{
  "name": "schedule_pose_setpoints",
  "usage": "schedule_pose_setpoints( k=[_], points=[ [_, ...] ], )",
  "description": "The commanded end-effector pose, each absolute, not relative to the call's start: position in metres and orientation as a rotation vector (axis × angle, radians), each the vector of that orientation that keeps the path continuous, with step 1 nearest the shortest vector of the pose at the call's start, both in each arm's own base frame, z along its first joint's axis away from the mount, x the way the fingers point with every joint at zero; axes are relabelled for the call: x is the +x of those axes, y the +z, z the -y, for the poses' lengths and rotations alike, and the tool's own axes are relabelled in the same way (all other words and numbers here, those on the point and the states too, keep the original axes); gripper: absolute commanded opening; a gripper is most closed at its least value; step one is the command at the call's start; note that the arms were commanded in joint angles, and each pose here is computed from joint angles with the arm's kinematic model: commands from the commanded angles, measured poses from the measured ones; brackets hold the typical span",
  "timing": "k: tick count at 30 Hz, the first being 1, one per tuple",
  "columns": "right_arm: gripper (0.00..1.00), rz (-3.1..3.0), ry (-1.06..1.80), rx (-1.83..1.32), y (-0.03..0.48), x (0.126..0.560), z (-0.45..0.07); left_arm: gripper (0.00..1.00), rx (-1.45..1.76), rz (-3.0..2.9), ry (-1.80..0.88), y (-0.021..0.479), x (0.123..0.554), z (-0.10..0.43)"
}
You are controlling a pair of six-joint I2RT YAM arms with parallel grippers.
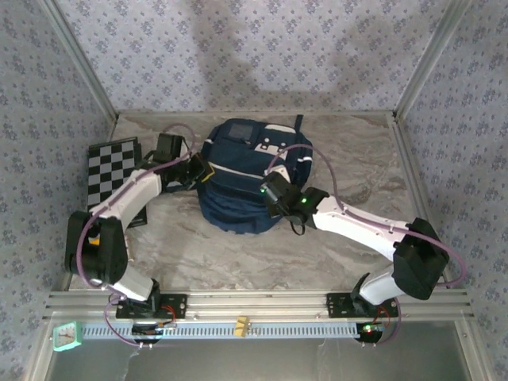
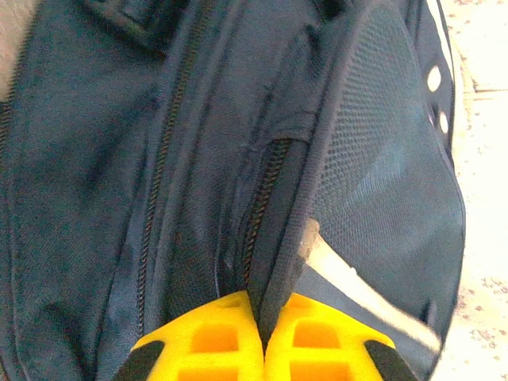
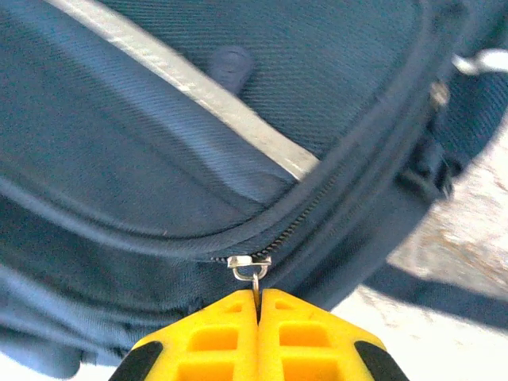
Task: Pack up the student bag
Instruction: Zip the student bag at the top-center of the table.
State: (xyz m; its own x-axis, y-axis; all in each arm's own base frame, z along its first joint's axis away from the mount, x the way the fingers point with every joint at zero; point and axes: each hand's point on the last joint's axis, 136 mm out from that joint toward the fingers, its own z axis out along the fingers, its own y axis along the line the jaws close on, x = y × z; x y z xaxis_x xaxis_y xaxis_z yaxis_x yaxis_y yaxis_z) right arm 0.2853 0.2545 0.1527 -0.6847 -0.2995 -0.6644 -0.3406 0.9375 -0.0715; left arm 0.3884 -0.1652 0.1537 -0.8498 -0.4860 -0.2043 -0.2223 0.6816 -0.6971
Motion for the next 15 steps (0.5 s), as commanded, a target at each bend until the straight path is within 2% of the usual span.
schedule_pose_setpoints(
  k=[1, 6, 12, 15],
  points=[
    [0.00, -2.432, 0.048, -0.568, 0.142, 0.264, -0.274, 0.00, -0.496, -2.364, -0.866, 0.179, 0.448, 0.134],
    [0.00, -2.437, -0.186, -0.535, 0.132, 0.274, -0.243, 0.00, -0.404, -2.402, -0.687, 0.170, 0.463, 0.111],
    [0.00, -2.447, -0.184, -0.568, 0.123, 0.274, -0.207, 0.00, -0.200, -2.441, -0.581, 0.163, 0.477, 0.098],
    [0.00, -2.432, -0.168, -0.604, 0.129, 0.278, -0.214, 0.00, -0.150, -2.437, -0.585, 0.167, 0.484, 0.100]
  ],
)
